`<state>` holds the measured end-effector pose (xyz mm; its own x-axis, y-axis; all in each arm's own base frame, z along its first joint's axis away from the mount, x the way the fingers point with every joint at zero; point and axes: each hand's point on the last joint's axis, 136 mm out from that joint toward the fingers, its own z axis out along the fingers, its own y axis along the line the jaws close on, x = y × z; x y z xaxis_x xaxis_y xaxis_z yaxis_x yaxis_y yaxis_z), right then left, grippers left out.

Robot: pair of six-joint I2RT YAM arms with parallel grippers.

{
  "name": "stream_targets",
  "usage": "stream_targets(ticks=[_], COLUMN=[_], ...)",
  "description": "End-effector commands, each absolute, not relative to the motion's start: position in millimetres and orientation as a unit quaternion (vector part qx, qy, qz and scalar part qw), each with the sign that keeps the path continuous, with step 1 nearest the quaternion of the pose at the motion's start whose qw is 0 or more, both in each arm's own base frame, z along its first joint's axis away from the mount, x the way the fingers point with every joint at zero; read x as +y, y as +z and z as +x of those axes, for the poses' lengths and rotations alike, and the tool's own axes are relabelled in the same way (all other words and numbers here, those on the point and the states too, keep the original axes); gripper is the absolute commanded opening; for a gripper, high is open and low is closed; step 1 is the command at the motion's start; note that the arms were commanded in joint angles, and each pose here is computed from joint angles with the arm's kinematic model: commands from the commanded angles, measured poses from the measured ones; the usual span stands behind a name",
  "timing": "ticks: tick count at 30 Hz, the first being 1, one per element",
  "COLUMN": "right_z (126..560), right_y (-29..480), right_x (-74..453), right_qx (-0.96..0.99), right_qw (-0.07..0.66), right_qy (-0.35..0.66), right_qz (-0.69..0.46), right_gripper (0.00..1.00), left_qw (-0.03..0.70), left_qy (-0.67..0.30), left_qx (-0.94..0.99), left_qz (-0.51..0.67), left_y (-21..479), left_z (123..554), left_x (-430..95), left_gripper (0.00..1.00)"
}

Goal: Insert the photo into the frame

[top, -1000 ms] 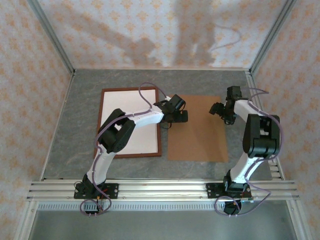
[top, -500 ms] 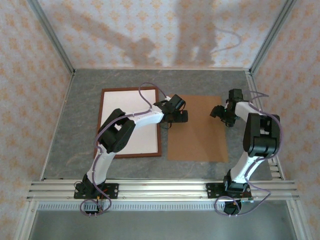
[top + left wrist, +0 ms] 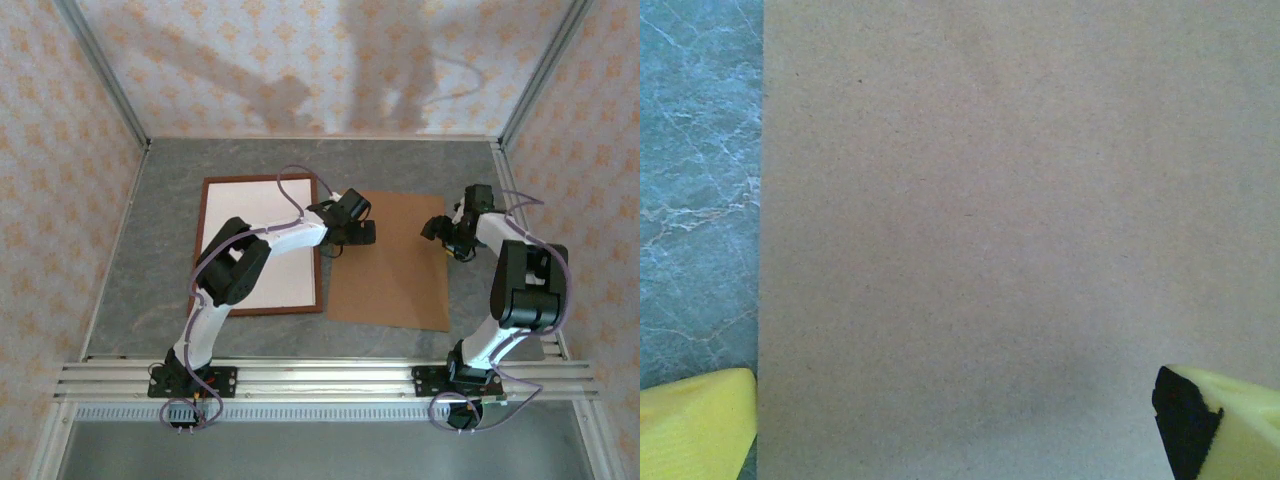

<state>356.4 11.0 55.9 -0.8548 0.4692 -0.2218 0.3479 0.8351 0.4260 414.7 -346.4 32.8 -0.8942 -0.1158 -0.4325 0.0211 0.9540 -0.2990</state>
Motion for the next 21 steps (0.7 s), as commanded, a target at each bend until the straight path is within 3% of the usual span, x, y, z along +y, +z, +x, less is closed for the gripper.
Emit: stream_targets(ticks=[1,13,19,21], right_z=[349,339,339,342], right_y=[128,215,244,228], right_x=[87,113,118,103], right_qx=[0.897,0.825,0.817,0.839], right_qw=[0.166,0.246,0.306,0.314], right_qy=[0.383,0.496,0.479,0.428], right_qz=[0.147,0.109,0.094,0.124], right_gripper=[0.72,0.64,0.62,0.64], left_qw=[0.167,0.167,0.172,0.176], left_qy=[-0.181,-0.219,-0.248,-0.243], left_qx=[0.969,0.961,0.953,0.954], left_qz=[-0.009,-0.016,-0.023,-0.026], left_y=[4,22,37,38], left_z=[392,387,384,384], left_x=[-364,-367,-370,-367], left_gripper=[0.99,0.99,0.99,0.99])
